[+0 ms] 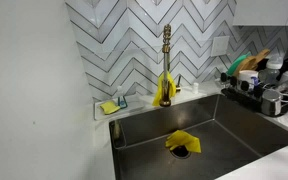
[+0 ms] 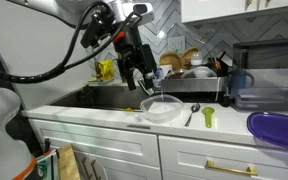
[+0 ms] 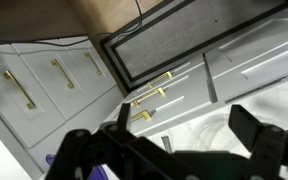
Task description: Pick up the green measuring spoon and put it in the clear lunch box, pick up the silver spoon and put it in the clear lunch box, pick up the clear lunch box and put it in the sink
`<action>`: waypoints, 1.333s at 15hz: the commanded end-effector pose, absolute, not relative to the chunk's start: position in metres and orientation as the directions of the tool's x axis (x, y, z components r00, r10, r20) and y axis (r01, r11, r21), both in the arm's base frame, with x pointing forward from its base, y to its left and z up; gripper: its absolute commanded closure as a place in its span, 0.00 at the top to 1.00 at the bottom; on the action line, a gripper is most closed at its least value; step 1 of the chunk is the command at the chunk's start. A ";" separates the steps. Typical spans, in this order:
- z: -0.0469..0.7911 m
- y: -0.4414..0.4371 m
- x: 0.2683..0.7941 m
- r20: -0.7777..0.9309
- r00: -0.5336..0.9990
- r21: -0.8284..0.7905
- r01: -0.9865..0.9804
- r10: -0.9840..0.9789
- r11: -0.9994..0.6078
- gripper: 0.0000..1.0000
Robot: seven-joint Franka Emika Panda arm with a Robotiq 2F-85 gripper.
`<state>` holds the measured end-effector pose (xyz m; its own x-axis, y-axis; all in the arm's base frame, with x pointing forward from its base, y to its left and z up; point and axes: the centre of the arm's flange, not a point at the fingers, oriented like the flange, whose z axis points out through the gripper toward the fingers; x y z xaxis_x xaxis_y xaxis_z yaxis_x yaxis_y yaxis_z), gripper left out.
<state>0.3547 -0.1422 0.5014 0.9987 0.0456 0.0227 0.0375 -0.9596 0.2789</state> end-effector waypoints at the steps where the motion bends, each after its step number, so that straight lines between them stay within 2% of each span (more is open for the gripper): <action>1: 0.501 -0.142 0.355 0.022 0.999 0.279 0.038 0.046 -0.960 1.00; 5: 0.501 -0.142 0.355 0.022 0.999 0.279 0.038 0.046 -0.960 1.00; 6: 0.497 -0.152 0.369 0.025 1.000 0.264 0.006 0.013 -0.964 1.00; 8: 0.491 -0.166 0.386 0.018 0.996 0.277 0.076 0.084 -0.958 1.00; 13: 0.477 -0.197 0.435 0.134 0.946 0.268 0.253 0.296 -0.930 1.00; 16: 0.466 -0.217 0.458 0.139 0.931 0.239 0.299 0.337 -0.924 1.00; 17: 0.470 -0.200 0.435 0.138 0.942 0.273 0.260 0.305 -0.926 1.00; 20: 0.464 -0.210 0.450 0.128 0.938 0.256 0.281 0.321 -0.925 1.00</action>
<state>0.4503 -0.2102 0.4638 0.9385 0.3207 0.1281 0.2811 -0.9249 0.2559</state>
